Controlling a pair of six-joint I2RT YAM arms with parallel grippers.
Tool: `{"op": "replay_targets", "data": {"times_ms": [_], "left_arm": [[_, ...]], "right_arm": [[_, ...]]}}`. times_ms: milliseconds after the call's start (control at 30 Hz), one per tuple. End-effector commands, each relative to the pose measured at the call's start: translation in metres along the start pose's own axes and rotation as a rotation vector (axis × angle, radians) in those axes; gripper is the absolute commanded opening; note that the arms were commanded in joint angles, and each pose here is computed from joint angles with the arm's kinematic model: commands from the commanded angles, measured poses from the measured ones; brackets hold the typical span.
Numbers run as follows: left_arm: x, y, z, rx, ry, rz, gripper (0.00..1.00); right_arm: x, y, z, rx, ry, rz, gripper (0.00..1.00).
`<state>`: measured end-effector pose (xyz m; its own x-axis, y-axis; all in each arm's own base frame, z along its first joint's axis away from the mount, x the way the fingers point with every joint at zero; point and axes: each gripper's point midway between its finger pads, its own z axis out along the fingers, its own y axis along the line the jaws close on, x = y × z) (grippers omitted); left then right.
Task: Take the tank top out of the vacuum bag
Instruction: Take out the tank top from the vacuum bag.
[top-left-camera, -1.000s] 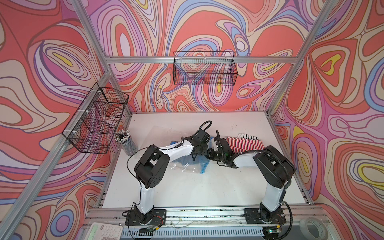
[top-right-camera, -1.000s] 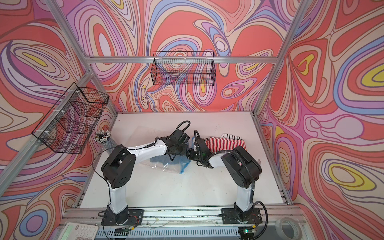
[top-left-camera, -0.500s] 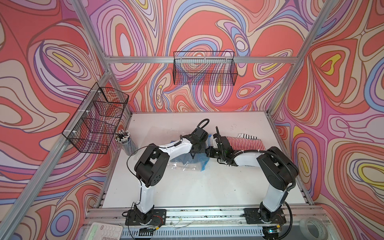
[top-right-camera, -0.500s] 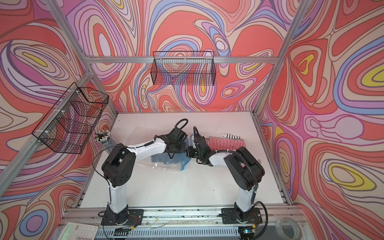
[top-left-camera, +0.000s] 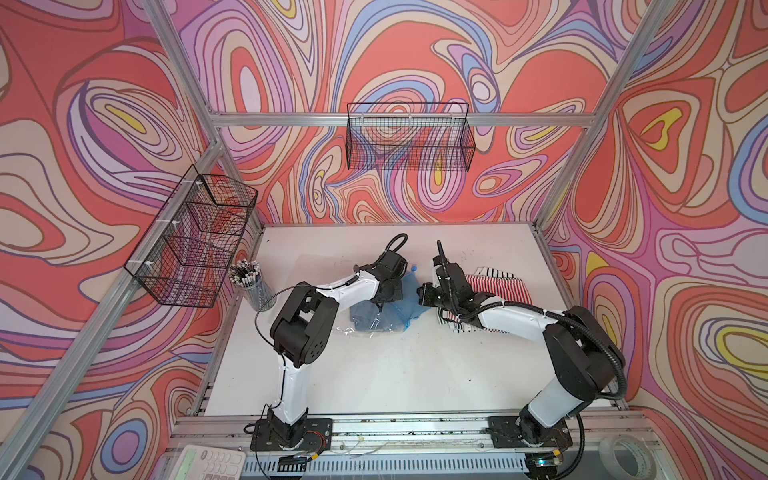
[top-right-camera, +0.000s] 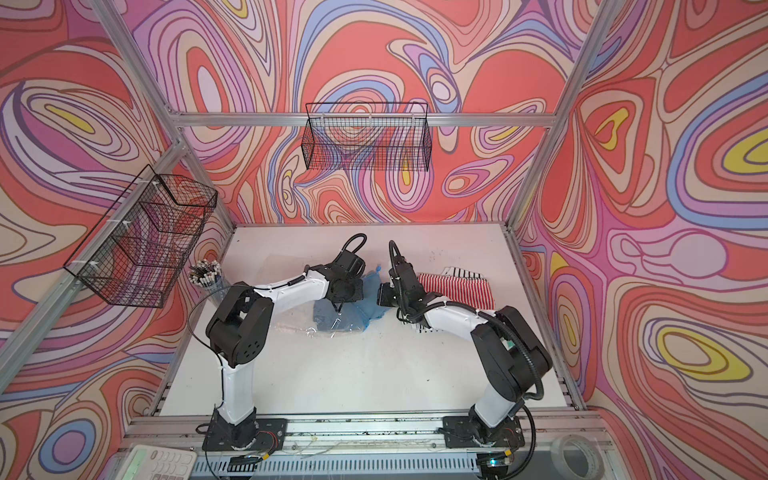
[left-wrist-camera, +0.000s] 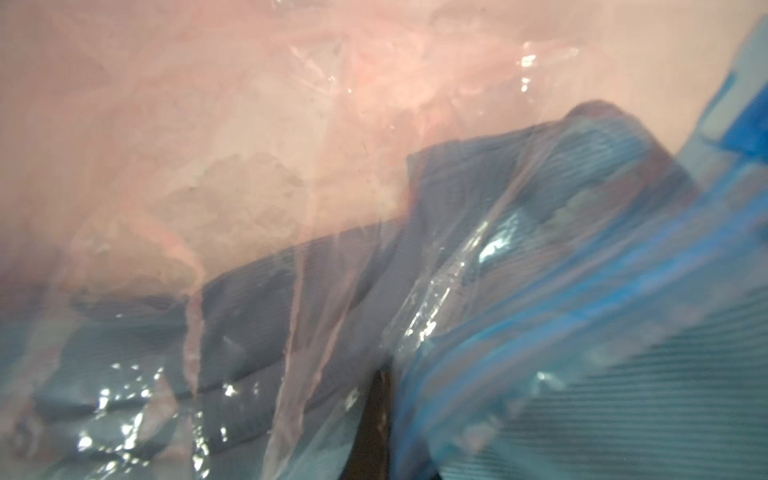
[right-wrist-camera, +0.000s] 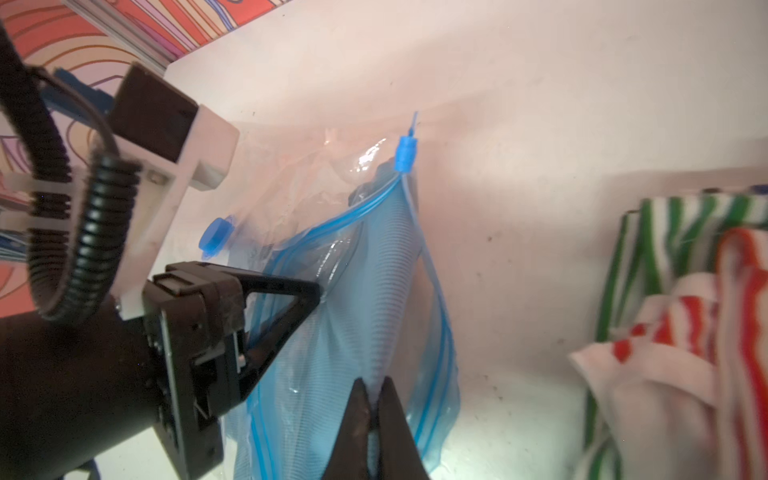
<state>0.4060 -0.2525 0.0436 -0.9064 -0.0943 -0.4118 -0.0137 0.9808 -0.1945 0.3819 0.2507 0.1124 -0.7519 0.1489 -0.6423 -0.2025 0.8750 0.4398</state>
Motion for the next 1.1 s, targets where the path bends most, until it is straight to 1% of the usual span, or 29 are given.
{"op": "replay_targets", "data": {"times_ms": [0, 167, 367, 600, 800, 1067], "left_arm": [[0.005, 0.023, 0.011, -0.085, 0.011, -0.014, 0.04], [0.003, 0.025, 0.015, -0.087, 0.012, -0.021, 0.03], [0.001, 0.024, 0.018, -0.086, 0.011, -0.020, 0.04], [0.000, 0.036, 0.024, -0.104, 0.025, -0.038, 0.04], [0.003, 0.040, 0.027, -0.112, 0.034, -0.035, 0.04], [0.010, 0.041, 0.032, -0.106, 0.056, -0.026, 0.03]], "right_arm": [[-0.029, -0.024, -0.020, 0.126, -0.040, -0.005, 0.00], [-0.047, -0.044, -0.041, 0.161, -0.078, 0.036, 0.00], [-0.057, -0.066, -0.059, 0.204, -0.101, 0.064, 0.00], [-0.072, -0.092, -0.086, 0.278, -0.146, 0.077, 0.00], [-0.077, -0.118, -0.105, 0.352, -0.164, 0.101, 0.00], [-0.082, -0.163, -0.131, 0.449, -0.192, 0.136, 0.00]]}}
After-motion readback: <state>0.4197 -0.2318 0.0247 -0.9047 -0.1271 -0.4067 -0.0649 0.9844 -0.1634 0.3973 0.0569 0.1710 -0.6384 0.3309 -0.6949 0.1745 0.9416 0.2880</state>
